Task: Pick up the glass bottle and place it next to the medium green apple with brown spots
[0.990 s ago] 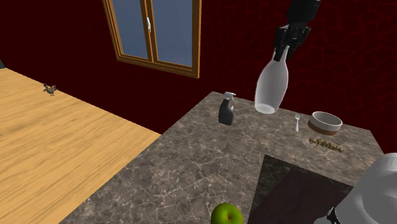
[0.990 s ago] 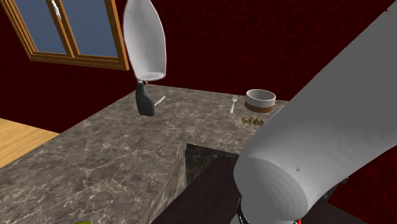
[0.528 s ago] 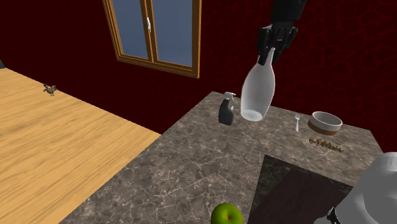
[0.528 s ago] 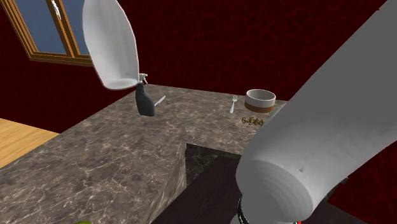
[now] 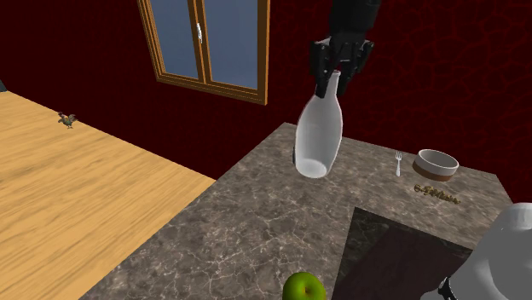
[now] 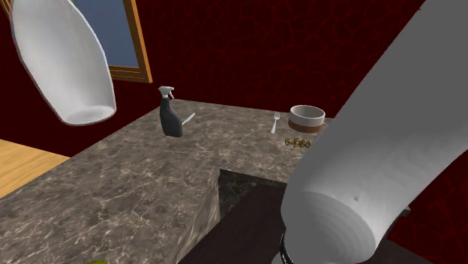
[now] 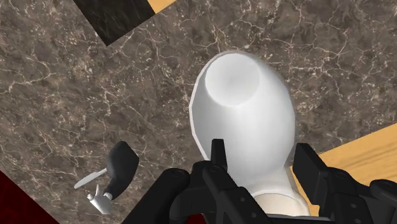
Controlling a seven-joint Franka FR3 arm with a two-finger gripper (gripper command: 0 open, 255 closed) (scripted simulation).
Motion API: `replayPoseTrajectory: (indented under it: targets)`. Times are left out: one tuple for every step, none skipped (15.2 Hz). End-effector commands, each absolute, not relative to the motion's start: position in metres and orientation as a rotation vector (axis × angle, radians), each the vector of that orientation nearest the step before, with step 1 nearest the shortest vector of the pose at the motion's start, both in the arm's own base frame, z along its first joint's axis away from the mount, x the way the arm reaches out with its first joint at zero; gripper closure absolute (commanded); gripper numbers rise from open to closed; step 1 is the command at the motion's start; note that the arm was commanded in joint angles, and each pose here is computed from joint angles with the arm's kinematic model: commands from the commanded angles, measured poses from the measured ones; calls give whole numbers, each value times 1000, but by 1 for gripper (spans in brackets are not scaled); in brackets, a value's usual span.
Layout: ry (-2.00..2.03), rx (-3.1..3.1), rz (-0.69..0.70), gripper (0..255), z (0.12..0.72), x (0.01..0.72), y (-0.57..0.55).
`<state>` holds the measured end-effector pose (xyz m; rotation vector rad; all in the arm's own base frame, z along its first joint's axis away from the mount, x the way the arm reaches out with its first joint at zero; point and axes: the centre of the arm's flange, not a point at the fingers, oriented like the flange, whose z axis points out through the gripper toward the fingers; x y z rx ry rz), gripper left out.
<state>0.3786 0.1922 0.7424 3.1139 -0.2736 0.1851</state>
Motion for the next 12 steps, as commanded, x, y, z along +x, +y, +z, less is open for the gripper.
replayPoseTrajectory:
  targets:
    - [-276,3115,186,255,746,381,218]
    - [-276,3115,186,255,746,381,231]
    - [-276,3115,186,255,746,381,245]
    - [-276,3115,186,255,746,381,258]
    - [-276,3115,186,255,746,381,271]
    - [-276,3115,186,255,747,381,284]
    - [-276,3115,186,255,747,381,297]
    - [-276,3115,186,255,747,381,311]
    - [-276,3115,186,255,747,381,324]
    - [-276,3115,186,255,747,382,337]
    - [-276,3115,186,255,747,382,350]
    - [-276,3115,186,255,747,382,363]
